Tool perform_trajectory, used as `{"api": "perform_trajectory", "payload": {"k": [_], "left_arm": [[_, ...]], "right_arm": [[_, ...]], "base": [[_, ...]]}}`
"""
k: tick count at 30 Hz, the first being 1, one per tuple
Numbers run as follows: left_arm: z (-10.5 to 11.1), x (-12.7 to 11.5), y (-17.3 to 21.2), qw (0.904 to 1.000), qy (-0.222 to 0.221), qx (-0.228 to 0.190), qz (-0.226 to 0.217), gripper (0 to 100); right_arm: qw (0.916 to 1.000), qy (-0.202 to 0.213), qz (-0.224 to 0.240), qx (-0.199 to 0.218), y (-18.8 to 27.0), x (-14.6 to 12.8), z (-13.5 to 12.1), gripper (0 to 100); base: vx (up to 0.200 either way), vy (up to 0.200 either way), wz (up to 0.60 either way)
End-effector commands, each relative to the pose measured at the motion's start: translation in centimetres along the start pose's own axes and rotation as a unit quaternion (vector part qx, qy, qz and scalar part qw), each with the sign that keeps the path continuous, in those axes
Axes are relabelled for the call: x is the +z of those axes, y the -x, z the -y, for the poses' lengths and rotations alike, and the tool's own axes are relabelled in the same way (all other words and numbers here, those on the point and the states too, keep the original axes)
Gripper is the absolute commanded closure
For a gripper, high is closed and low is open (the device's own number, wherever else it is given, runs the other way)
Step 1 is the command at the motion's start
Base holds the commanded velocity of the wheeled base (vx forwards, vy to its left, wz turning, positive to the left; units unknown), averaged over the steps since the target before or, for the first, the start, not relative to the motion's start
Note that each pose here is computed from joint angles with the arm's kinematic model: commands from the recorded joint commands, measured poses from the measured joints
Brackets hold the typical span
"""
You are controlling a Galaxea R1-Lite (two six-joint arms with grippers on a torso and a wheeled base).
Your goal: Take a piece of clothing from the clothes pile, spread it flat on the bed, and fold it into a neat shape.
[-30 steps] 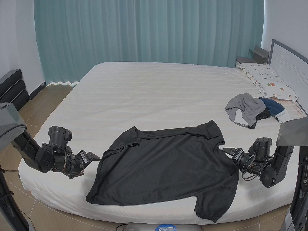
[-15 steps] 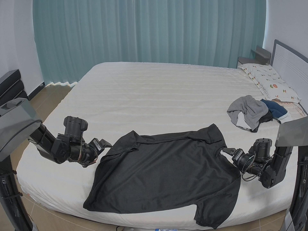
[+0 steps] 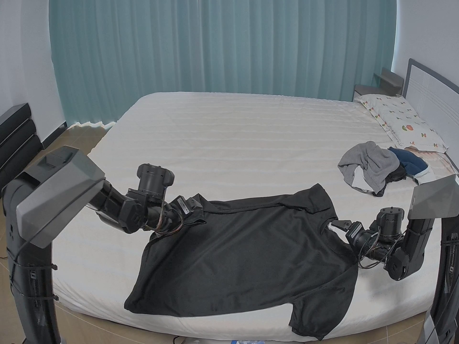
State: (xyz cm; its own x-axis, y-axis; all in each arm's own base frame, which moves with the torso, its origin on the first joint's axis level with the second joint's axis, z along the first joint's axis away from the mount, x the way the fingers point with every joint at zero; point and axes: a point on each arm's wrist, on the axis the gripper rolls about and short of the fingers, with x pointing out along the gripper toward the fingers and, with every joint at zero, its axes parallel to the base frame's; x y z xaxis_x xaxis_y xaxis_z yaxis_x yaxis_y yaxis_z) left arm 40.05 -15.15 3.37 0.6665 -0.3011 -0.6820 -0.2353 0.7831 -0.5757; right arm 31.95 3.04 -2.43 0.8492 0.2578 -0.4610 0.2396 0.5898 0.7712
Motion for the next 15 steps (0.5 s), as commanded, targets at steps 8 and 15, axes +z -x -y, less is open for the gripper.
{"api": "perform_trajectory", "payload": {"k": [8, 15], "left_arm": [[0.9, -2.8, -6.4, 0.9990, -0.024, 0.037, 0.004, 0], [1.9, -1.8, -6.9, 0.9989, 0.006, 0.030, 0.036, 100]], "right_arm": [[1.0000, -0.001, -0.007, -0.007, -0.4, -0.4, 0.5, 0], [1.0000, 0.004, -0.005, -0.001, -0.5, -0.8, 0.7, 0]], "base": [[0.000, 0.000, 0.00], [0.000, 0.000, 0.00]]}}
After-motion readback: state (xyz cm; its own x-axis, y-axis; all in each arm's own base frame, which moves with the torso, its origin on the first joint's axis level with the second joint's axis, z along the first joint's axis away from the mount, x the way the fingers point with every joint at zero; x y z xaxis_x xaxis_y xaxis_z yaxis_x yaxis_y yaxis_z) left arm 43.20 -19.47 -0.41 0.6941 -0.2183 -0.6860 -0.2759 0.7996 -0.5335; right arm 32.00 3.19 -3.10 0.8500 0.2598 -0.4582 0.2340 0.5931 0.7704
